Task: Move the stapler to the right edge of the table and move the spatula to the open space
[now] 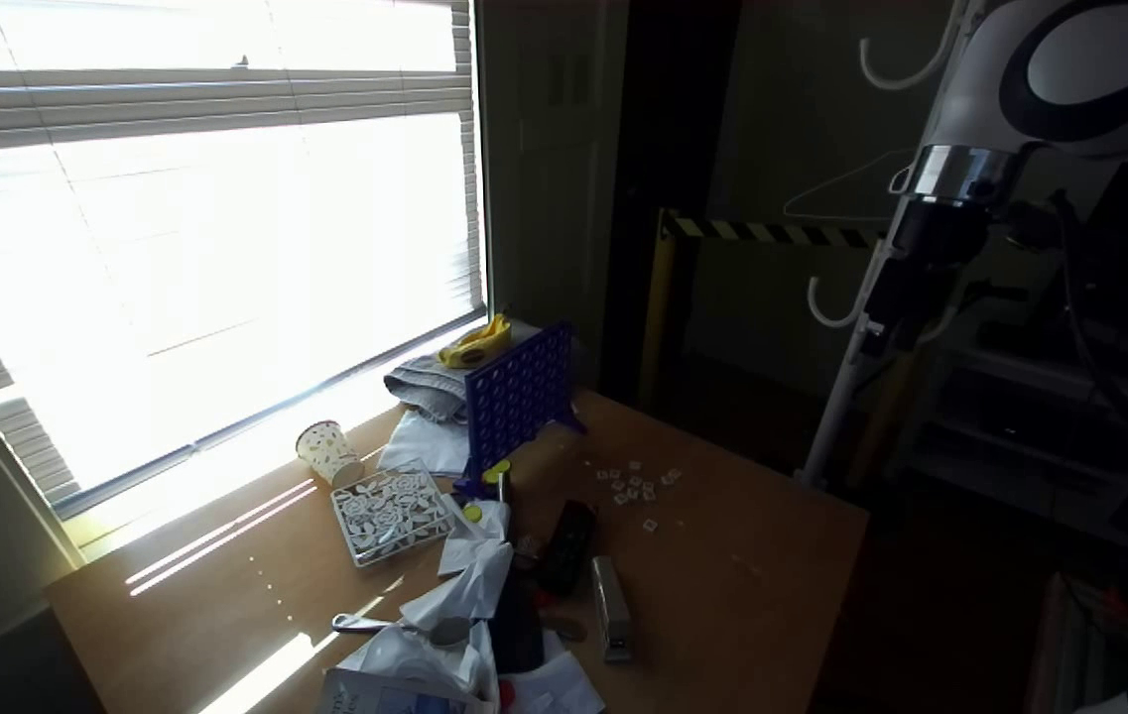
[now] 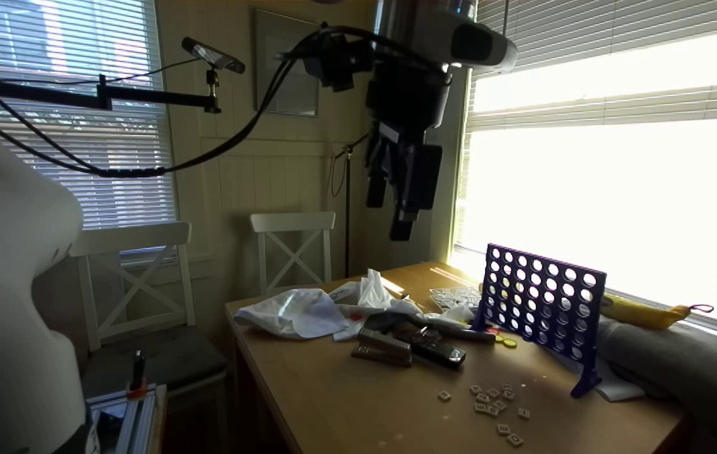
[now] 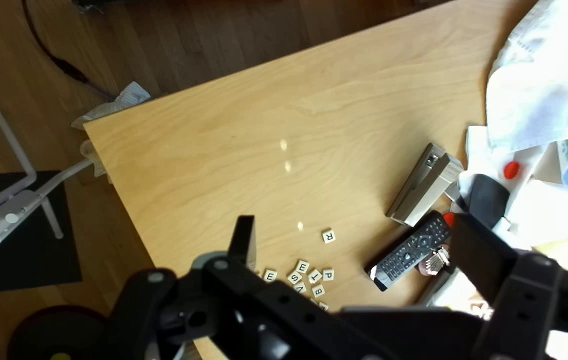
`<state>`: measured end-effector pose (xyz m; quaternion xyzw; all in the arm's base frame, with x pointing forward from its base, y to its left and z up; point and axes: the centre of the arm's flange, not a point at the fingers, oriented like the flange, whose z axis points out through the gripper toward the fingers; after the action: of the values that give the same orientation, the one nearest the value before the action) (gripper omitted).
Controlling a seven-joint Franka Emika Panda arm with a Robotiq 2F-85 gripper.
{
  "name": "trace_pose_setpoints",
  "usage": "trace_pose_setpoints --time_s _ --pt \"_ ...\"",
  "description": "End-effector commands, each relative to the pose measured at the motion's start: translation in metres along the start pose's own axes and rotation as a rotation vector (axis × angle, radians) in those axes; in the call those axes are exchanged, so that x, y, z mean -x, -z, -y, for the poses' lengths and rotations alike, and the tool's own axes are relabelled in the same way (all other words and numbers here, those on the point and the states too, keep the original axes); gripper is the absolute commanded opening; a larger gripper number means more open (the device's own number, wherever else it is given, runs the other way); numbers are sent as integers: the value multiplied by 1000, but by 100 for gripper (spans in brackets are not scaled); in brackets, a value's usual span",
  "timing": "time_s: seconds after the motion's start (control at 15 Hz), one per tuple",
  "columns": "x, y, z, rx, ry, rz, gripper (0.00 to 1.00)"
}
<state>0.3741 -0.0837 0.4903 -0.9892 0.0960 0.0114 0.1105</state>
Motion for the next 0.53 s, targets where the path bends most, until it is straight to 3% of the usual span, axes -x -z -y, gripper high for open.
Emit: trace_pose_setpoints --time_s 0.0,0.47 --pt "-7 -15 21 7 -69 -29 100" --pt "-27 -85 111 47 -234 -170 100"
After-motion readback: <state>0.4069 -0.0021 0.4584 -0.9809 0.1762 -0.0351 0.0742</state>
